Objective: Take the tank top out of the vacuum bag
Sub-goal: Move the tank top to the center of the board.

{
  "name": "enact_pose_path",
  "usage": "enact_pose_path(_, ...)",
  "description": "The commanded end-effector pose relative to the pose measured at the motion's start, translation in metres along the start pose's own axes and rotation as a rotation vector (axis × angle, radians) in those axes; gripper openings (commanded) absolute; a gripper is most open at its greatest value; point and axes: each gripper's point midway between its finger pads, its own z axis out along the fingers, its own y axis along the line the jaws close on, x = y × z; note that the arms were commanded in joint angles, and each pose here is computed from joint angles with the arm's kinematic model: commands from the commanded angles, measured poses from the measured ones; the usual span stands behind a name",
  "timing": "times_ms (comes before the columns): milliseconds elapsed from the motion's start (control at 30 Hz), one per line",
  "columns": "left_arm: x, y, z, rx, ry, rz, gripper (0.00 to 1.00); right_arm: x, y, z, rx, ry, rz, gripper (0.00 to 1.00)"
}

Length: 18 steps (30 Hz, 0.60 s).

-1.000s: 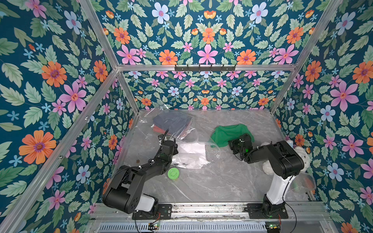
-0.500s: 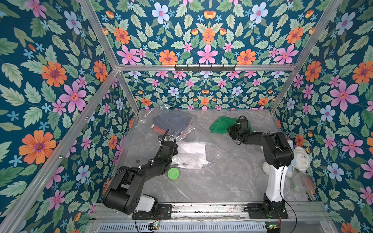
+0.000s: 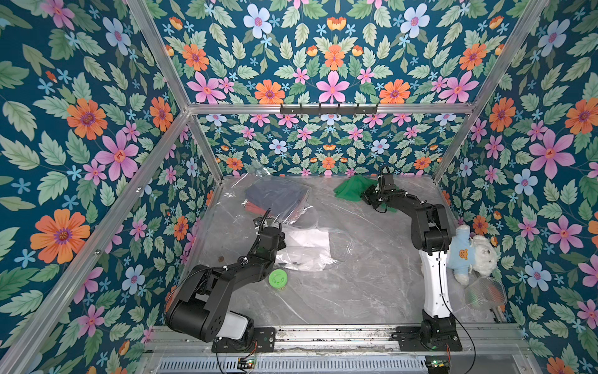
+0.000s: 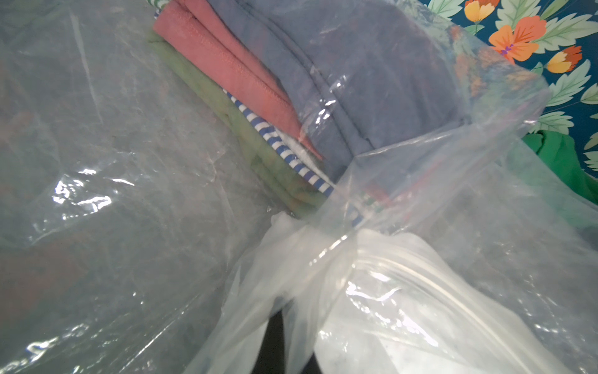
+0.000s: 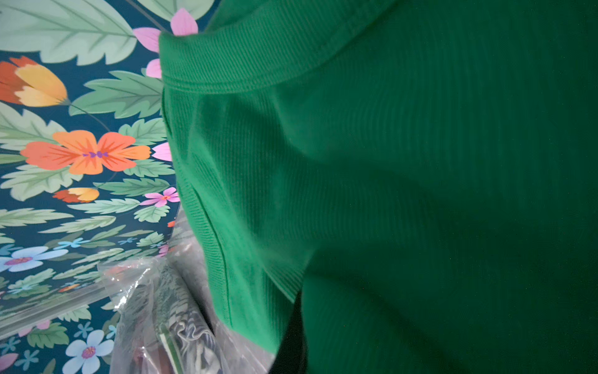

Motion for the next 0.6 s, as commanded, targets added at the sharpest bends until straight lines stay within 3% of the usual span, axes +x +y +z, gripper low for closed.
enact_pose_path(0, -0.005, -0.003, -0.001, 0.018, -0.022, -0.018, 0.0, 0.018, 0.004, -0.018, 0.021, 0.045, -0.116, 0.23)
enact_pose_path(67, -0.006, -0.004, -0.002, 0.021, -0.025, -0.02, 0.0, 0.022, 0.011, -0.033, -0.011, 0.01, -0.125, 0.45)
enact_pose_path(133, -0.007, -0.004, -0.001, 0.022, -0.029, -0.022, 0.0, 0.026, 0.012, -0.048, -0.027, -0.026, -0.121, 0.51)
enact_pose_path(300, -0.009, -0.013, -0.003, 0.046, -0.035, -0.011, 0.0, 0.032, -0.01, -0.074, -0.033, -0.103, -0.024, 0.51)
enact_pose_path(567, -0.009, -0.023, -0.009, 0.066, -0.043, 0.001, 0.0, 0.016, -0.049, -0.06, -0.012, -0.132, 0.109, 0.45)
